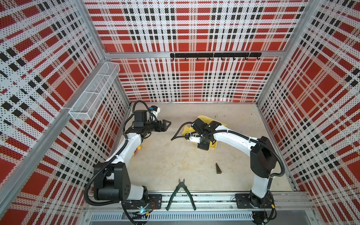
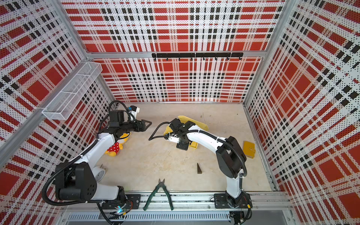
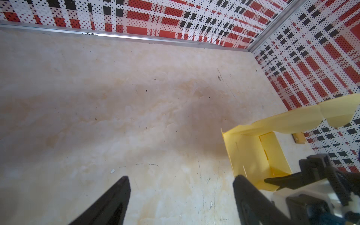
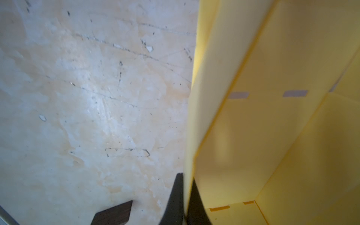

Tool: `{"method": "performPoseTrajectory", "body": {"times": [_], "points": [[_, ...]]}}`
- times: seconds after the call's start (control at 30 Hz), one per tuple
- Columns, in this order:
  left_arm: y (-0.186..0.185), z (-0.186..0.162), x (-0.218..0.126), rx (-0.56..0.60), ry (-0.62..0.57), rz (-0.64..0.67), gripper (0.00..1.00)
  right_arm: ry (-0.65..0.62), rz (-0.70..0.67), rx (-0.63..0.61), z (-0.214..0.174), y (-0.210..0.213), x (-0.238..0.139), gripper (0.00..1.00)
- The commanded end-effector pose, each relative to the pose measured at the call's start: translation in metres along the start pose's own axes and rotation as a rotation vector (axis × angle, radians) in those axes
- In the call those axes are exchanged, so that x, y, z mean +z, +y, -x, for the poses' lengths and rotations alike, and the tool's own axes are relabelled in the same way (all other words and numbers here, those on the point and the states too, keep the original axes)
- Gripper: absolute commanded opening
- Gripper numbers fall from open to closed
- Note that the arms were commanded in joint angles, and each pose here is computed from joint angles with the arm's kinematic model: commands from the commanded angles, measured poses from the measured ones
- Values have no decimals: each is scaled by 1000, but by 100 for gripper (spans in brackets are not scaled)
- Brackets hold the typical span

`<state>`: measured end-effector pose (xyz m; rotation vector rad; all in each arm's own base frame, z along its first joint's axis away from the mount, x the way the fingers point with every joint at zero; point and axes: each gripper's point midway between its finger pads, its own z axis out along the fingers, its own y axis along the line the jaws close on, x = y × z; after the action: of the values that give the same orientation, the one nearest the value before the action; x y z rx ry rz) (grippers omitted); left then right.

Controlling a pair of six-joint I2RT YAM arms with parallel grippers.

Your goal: Fold the paper box

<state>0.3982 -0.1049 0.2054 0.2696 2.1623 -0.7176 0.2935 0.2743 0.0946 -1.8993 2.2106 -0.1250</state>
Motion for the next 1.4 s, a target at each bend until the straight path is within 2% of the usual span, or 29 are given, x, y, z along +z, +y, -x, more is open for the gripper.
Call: {"method": "performPoseTrajectory", "body": {"times": [0.0, 0.1, 0.2, 0.3, 0.4, 0.53, 0.63, 0.7, 0.8, 0.93, 1.03, 1.1, 1.3, 1.37], "points": [[-9, 6, -3, 53, -7, -13, 86, 32, -18, -222, -4, 2, 10, 3], [-15, -1, 3, 88, 22, -21, 86, 24, -17, -279, -3, 3, 20, 8], [-19, -9, 10, 127, 52, -19, 86, 34, -53, -328, -6, -1, 36, 23], [-24, -13, 20, 159, 90, -10, 85, 19, -91, -349, -9, -4, 43, 32], [-31, -17, 29, 173, 111, -23, 86, -20, -130, -322, -6, -8, 30, 36], [-34, -29, 37, 151, 116, -28, 85, -147, -161, -222, 2, -6, -14, 37], [-31, -37, 39, 126, 106, -22, 82, -282, -184, -95, 4, -1, -47, 37], [-31, -42, 40, 115, 96, -26, 82, -377, -197, 46, -4, -2, -65, 37], [-37, -51, 42, 103, 88, -67, 81, -522, -205, 349, -27, -20, -85, 41], [-48, -66, 51, 144, 104, -110, 80, -633, -261, 768, -73, -52, -92, 56], [-51, -75, 58, 159, 116, -111, 80, -685, -251, 967, -91, -66, -85, 58], [-53, -79, 64, 163, 121, -99, 79, -726, -227, 1042, -93, -73, -75, 56], [-65, -93, 81, 167, 97, -126, 78, -781, -128, 1078, -74, -86, -38, 51], [-66, -92, 84, 133, 69, -142, 78, -795, -97, 1086, -68, -90, -26, 51]]}}
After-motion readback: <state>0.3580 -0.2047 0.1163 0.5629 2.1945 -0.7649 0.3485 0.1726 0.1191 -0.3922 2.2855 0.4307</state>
